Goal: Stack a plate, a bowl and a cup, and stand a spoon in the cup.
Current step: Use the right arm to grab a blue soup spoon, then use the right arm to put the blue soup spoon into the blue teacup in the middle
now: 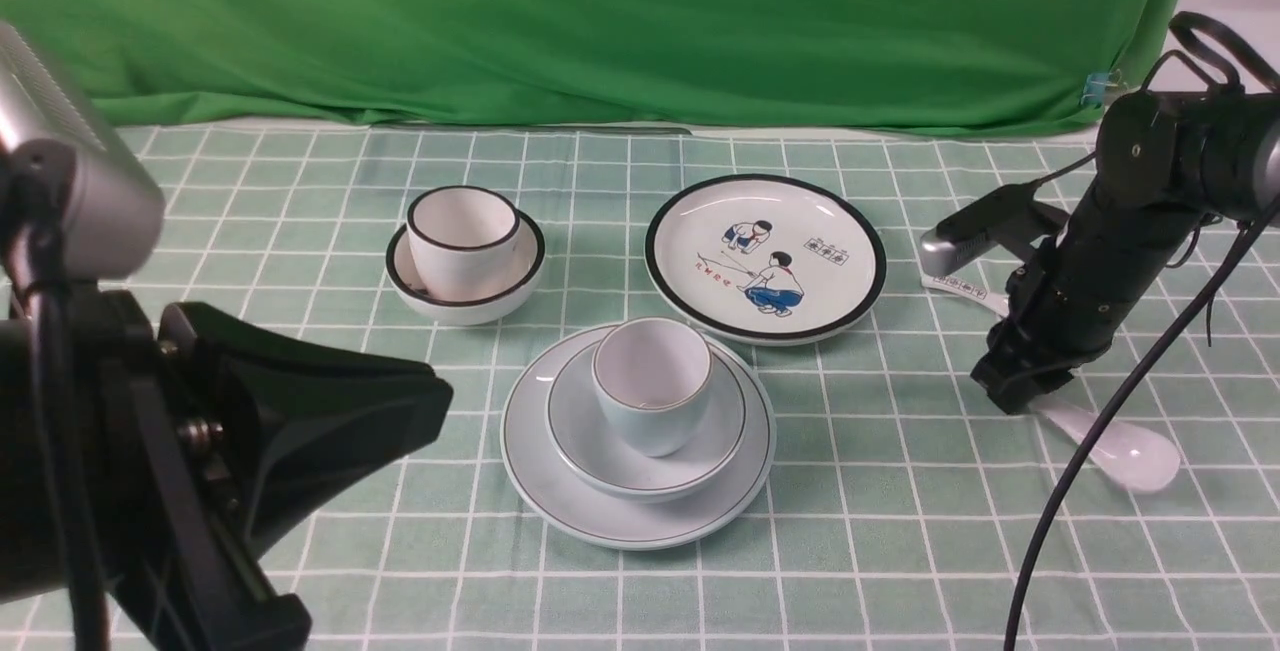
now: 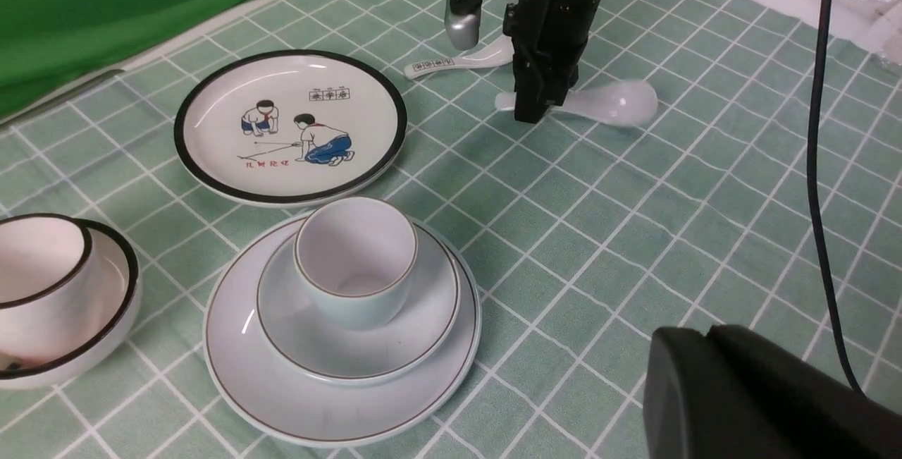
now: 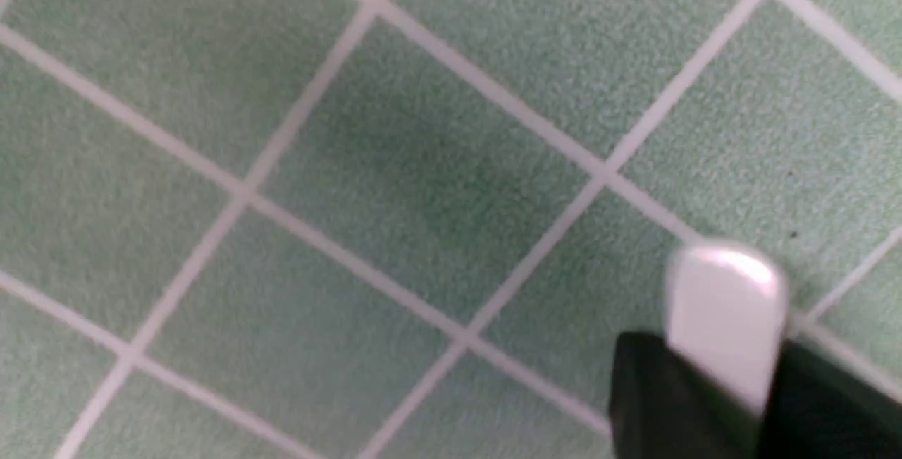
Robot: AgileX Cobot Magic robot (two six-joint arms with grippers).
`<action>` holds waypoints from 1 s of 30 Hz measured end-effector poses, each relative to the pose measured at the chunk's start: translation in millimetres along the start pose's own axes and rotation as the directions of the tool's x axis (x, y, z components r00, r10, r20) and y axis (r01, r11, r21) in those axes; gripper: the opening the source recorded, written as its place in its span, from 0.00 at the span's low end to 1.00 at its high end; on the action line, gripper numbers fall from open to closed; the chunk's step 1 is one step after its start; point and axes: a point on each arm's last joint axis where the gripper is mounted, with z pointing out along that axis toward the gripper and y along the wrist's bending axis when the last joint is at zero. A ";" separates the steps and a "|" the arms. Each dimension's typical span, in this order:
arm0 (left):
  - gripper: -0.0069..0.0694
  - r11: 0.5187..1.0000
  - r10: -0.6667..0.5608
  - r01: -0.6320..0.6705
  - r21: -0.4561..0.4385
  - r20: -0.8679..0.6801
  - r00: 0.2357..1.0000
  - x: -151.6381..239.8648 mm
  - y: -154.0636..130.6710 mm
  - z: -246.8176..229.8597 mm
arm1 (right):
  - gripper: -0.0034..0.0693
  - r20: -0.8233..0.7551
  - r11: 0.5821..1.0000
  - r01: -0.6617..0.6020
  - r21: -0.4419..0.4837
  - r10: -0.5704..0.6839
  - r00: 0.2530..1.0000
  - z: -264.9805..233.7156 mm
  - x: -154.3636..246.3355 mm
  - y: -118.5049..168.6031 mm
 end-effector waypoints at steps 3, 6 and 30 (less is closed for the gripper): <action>0.10 1.000 0.000 0.000 0.001 -0.003 1.000 0.3 -0.1 0.0 | 0.15 -0.026 1.000 -0.011 -0.013 0.011 1.000 -2.4 2.6 1.5; 0.10 1.000 0.006 -0.006 -0.004 -0.005 1.000 0.4 0.3 0.0 | 0.15 -0.032 0.996 -0.080 -0.027 0.079 0.996 -23.9 8.9 7.9; 0.10 0.995 0.083 -0.085 -0.060 -0.025 0.996 1.8 5.7 -0.2 | 0.15 0.982 0.998 -0.042 0.042 -0.034 0.186 -118.2 -2.1 233.1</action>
